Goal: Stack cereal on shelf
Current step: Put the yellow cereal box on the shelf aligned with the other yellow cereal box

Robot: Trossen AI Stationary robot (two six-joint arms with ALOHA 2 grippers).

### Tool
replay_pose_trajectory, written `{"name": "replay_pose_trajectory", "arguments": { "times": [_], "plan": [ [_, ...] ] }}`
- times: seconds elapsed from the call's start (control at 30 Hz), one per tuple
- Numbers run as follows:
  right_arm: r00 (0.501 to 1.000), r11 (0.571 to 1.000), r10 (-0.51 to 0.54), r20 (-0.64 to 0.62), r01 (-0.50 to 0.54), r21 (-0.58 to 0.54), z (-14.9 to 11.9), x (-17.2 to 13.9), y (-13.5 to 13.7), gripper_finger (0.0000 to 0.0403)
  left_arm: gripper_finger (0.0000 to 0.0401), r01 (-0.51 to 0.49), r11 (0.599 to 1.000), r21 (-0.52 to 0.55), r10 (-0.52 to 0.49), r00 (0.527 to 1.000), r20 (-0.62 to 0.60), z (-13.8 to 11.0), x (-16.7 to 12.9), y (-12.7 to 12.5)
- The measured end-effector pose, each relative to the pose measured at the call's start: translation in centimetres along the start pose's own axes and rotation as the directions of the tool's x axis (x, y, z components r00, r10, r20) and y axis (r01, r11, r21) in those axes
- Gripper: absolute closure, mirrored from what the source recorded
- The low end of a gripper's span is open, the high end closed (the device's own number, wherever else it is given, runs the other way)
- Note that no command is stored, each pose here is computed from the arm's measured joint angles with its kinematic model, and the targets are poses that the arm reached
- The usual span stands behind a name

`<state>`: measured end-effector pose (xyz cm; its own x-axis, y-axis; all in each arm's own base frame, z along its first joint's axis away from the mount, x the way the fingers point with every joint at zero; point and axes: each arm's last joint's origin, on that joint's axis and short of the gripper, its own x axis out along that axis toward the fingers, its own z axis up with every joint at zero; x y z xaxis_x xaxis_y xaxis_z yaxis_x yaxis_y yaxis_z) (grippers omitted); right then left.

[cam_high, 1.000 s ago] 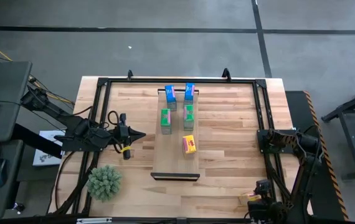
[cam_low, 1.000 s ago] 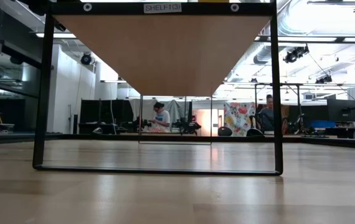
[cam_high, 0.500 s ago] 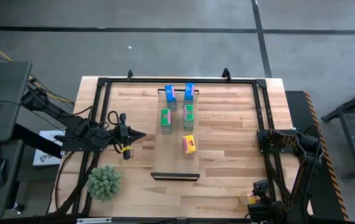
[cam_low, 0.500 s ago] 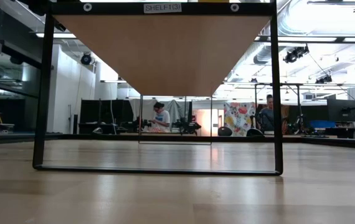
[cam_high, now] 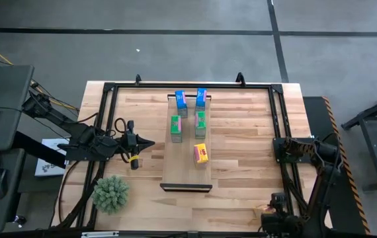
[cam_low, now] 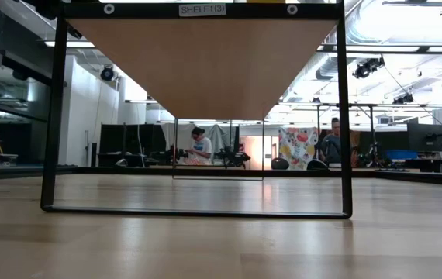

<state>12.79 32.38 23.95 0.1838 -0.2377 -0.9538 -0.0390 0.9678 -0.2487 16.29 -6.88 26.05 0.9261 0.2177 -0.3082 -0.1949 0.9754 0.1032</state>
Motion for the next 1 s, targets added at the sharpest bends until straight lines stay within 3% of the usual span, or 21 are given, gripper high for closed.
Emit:
{"name": "replay_pose_trajectory", "arguments": {
  "times": [0.2,0.53,1.0],
  "plan": [
    [0.999,0.988,-0.013,-0.04,0.019,0.155,0.8,0.3,-0.6,0.0126,0.0401,0.0,1.0,0.0,0.0,1.0,0.0,0.0,0.0,0.0],
    [0.999,0.977,-0.051,-0.013,0.052,0.207,2.8,0.9,-1.7,0.0126,0.0401,0.0,1.0,0.001,0.0,1.0,-0.001,0.0,0.0,0.0],
    [0.991,0.975,-0.05,-0.121,0.074,0.209,2.8,1.0,-2.2,0.0126,0.0401,0.001,1.0,0.001,-0.001,1.0,-0.001,0.0,0.0,0.0]
  ]
}}
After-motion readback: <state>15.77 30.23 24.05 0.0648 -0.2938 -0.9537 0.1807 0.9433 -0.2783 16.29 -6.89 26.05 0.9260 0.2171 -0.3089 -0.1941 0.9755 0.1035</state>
